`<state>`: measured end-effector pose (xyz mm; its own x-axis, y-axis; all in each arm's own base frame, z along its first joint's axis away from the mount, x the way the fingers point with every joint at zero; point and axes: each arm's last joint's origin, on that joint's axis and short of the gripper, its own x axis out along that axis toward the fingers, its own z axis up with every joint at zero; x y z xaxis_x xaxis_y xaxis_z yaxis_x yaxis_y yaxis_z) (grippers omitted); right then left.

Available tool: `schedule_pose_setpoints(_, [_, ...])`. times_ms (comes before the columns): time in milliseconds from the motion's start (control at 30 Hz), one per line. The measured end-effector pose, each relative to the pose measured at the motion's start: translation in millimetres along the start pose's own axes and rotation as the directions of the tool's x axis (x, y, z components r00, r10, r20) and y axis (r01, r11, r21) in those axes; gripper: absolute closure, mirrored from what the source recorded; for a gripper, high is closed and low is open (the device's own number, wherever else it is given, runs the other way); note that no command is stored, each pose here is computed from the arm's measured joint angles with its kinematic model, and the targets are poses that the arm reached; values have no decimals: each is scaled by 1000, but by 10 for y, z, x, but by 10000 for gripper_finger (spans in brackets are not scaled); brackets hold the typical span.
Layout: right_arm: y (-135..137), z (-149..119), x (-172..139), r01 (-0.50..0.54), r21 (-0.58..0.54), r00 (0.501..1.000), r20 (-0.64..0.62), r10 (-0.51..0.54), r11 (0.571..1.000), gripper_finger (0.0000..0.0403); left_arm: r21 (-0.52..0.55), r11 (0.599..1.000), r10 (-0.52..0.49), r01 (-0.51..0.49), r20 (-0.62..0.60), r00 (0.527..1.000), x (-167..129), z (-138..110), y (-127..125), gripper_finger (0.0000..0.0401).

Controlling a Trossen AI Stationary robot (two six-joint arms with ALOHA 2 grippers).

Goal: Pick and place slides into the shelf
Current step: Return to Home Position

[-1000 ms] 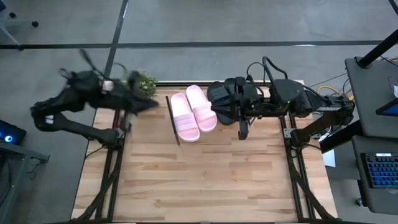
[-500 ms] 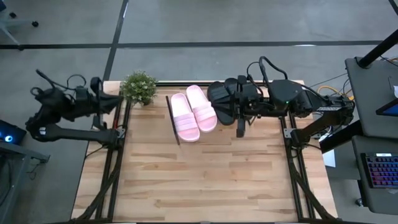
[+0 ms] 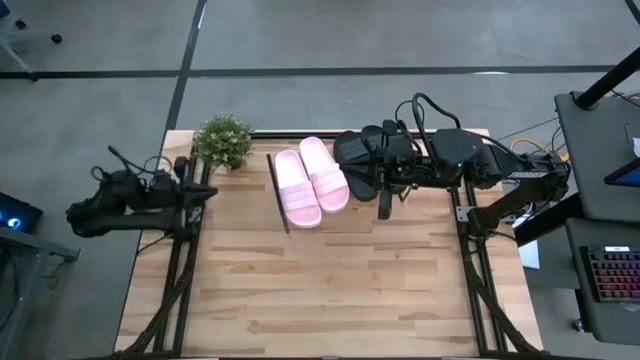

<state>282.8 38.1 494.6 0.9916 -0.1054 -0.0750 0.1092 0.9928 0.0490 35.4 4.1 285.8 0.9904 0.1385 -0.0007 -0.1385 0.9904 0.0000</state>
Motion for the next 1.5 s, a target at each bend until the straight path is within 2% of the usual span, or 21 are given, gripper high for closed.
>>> schedule_pose_setpoints(67, [-8, -12, 8, 4, 0, 1000, -3, -4, 1000, 394, -24, 999, -25, 26, 29, 999, 135, -43, -24, 401])
schedule_pose_setpoints(167, [-8, -27, 17, 4, -1, 1000, -9, -4, 1000, 394, -45, 999, -31, 30, -36, 999, 295, -316, -45, 401])
schedule_pose_setpoints(267, [-7, -59, 31, 5, -5, 1000, -17, -5, 1000, 394, -75, 997, -30, 35, 60, 998, 363, -416, -54, 401])
schedule_pose_setpoints(467, [6, -194, 105, -2, -18, 999, -41, 2, 1000, 394, -101, 994, -37, 39, 21, 999, 485, -715, -71, 401])
schedule_pose_setpoints(600, [29, -291, 202, -19, -20, 999, 25, 20, 1000, 394, -121, 993, -17, 17, 0, 1000, 558, -941, -74, 401])
schedule_pose_setpoints(700, [27, -354, 269, -32, -10, 995, 96, 33, 999, 394, -136, 991, -6, 15, 67, 998, 607, -1052, -77, 401])
schedule_pose_setpoints(800, [19, -446, 295, -30, -23, 995, 91, 32, 999, 394, -177, 984, 16, -1, 84, 996, 626, -1113, -73, 401])
schedule_pose_setpoints(933, [-25, -520, 146, -27, -31, 996, 80, 29, 999, 394, -188, 982, 14, 0, 70, 997, 629, -1127, -74, 401])
schedule_pose_setpoints(1067, [-141, -565, -237, -10, -42, 993, 119, 14, 999, 394, -212, 977, 10, 5, 73, 997, 628, -1126, -75, 401])
schedule_pose_setpoints(1267, [-347, -1033, -578, 31, -8, 990, 140, -29, 999, 394, -212, 977, 10, 6, 73, 997, 629, -1126, -75, 401])
schedule_pose_setpoints(1433, [-592, -1465, -601, 102, 8, 971, 219, -101, 995, 394, -212, 977, 10, 6, 72, 997, 629, -1128, -75, 401])
schedule_pose_setpoints(1500, [-739, -1646, -573, 117, 13, 971, 206, -117, 993, 394, -211, 977, 10, 5, 70, 998, 631, -1130, -75, 401])
